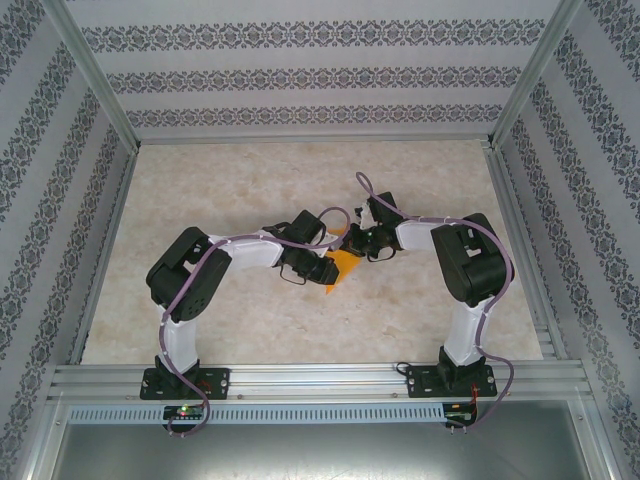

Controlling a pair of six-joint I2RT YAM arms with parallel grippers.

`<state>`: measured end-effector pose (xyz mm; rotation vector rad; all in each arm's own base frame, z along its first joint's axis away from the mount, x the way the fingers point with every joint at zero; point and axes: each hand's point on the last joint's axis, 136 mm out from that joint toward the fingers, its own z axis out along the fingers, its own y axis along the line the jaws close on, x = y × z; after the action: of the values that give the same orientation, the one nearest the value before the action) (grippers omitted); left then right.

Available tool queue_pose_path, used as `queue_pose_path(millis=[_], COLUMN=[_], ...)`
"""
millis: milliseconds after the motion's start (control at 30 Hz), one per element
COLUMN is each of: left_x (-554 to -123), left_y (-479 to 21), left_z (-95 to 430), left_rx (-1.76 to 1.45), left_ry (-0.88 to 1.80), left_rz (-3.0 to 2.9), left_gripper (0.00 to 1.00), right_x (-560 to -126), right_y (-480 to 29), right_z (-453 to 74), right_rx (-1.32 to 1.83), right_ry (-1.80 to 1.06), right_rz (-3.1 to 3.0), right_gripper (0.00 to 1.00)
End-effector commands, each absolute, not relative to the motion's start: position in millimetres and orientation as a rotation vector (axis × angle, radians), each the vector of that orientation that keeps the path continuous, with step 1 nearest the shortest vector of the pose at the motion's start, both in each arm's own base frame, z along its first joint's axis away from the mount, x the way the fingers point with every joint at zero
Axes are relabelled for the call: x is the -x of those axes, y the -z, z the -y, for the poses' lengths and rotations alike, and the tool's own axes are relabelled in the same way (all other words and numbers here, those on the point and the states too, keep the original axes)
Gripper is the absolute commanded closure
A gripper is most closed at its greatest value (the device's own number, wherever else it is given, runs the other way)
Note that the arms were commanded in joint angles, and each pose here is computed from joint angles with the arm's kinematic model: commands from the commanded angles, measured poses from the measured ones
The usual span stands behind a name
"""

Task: Fold a paper plane with a square sheet of paper (pick it up from the middle)
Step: Fourth fold the wing at the center of the table.

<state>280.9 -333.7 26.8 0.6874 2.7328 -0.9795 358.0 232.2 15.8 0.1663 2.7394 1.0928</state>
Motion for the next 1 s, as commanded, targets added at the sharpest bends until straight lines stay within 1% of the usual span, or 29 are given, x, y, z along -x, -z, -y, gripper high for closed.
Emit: queue_pose_path(millis=[0,333,667,967], left_x=[-273.9,-268.8,-248.4,-234.1], left_y=[-14.0,-6.7,10.3,27.3], left_z=[331.4,323.3,307.0,292.8], left_rx=[-0.701,-0.714,-0.744,-0.780], left_ry=[0.956,0.913,0.865,0.786], left_rz=[-2.764,-2.788,-2.846,-2.891], left_gripper=[0.83,0.83,0.83,0.84], right_x=[-333.8,-333.5,-338.8,-347.7], right_y=[25.4,28.4,24.8,-14.4], right_z=[-204.8,-201.7,-197.5,-214.1], right_rx=[-0.247,-0.255,-0.264,-0.255], right_ry=[-0.914,-0.913,-0.909,-1.106], right_rz=[-2.889,-2.892,-2.880,-2.736], right_gripper=[0.95,0.95,0.94,0.93])
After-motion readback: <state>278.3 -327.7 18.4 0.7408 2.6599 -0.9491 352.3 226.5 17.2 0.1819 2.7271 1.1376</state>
